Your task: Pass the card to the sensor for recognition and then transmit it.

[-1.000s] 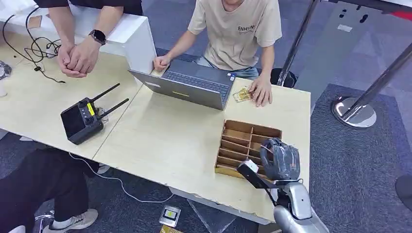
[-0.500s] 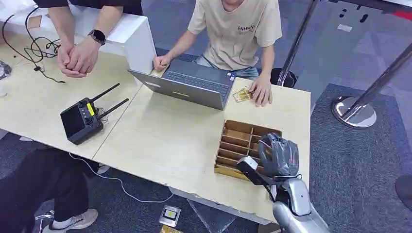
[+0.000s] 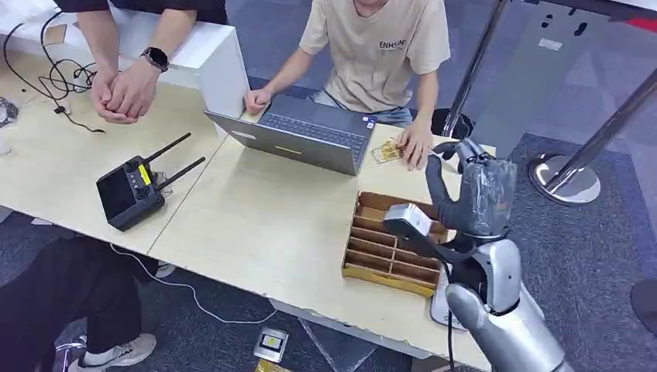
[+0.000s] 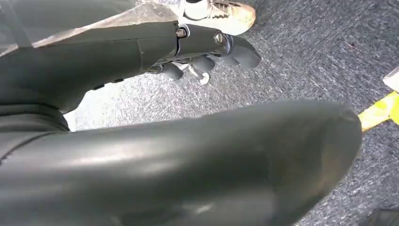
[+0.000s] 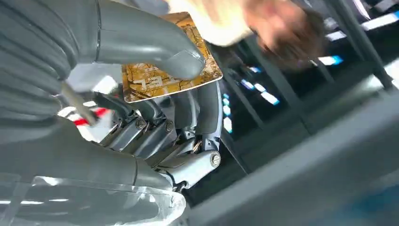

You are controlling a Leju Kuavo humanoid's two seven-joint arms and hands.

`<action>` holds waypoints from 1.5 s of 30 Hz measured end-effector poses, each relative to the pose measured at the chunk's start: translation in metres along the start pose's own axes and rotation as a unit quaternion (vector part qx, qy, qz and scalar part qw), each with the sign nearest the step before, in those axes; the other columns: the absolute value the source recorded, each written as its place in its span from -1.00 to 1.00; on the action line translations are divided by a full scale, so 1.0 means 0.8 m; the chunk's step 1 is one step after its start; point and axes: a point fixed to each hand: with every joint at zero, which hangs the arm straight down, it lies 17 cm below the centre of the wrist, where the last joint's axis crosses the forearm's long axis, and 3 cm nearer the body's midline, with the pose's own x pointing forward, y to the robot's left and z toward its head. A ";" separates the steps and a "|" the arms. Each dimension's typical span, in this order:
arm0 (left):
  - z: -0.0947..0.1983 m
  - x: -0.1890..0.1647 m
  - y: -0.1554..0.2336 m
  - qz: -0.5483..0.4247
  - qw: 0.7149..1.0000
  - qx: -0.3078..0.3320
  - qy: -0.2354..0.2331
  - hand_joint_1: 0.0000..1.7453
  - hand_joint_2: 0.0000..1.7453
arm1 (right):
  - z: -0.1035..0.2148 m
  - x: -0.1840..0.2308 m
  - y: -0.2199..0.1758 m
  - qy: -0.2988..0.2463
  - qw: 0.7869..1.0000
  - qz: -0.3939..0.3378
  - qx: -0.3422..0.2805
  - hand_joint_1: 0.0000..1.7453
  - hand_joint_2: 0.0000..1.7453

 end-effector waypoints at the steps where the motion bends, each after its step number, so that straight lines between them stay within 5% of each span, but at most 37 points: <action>1: 0.000 0.000 0.000 -0.001 1.000 0.000 0.000 -1.00 -1.00 | -0.010 0.006 -0.011 -0.008 1.000 -0.002 -0.011 1.00 1.00; 11: -0.002 0.011 0.003 -0.019 1.000 -0.005 -0.013 -1.00 -1.00 | -0.105 0.042 -0.070 -0.086 0.994 -0.024 -0.054 1.00 1.00; 20: -0.006 0.030 0.013 -0.035 0.999 -0.009 -0.028 -1.00 -1.00 | -0.175 0.011 -0.043 -0.112 0.993 0.045 -0.021 1.00 1.00; 31: -0.007 0.048 0.021 -0.039 0.998 -0.008 -0.038 -1.00 -1.00 | -0.173 -0.031 0.050 -0.123 0.974 0.172 0.082 1.00 1.00; 42: -0.007 0.049 0.020 -0.042 0.998 -0.010 -0.039 -1.00 -1.00 | -0.128 -0.065 0.116 -0.111 0.959 0.196 0.173 1.00 1.00; 43: -0.007 0.049 0.020 -0.042 0.998 -0.010 -0.039 -1.00 -1.00 | -0.124 -0.068 0.119 -0.109 0.958 0.197 0.180 0.76 1.00; 45: -0.007 0.049 0.020 -0.043 0.998 -0.010 -0.039 -1.00 -1.00 | -0.117 -0.072 0.127 -0.108 0.954 0.198 0.195 -1.00 1.00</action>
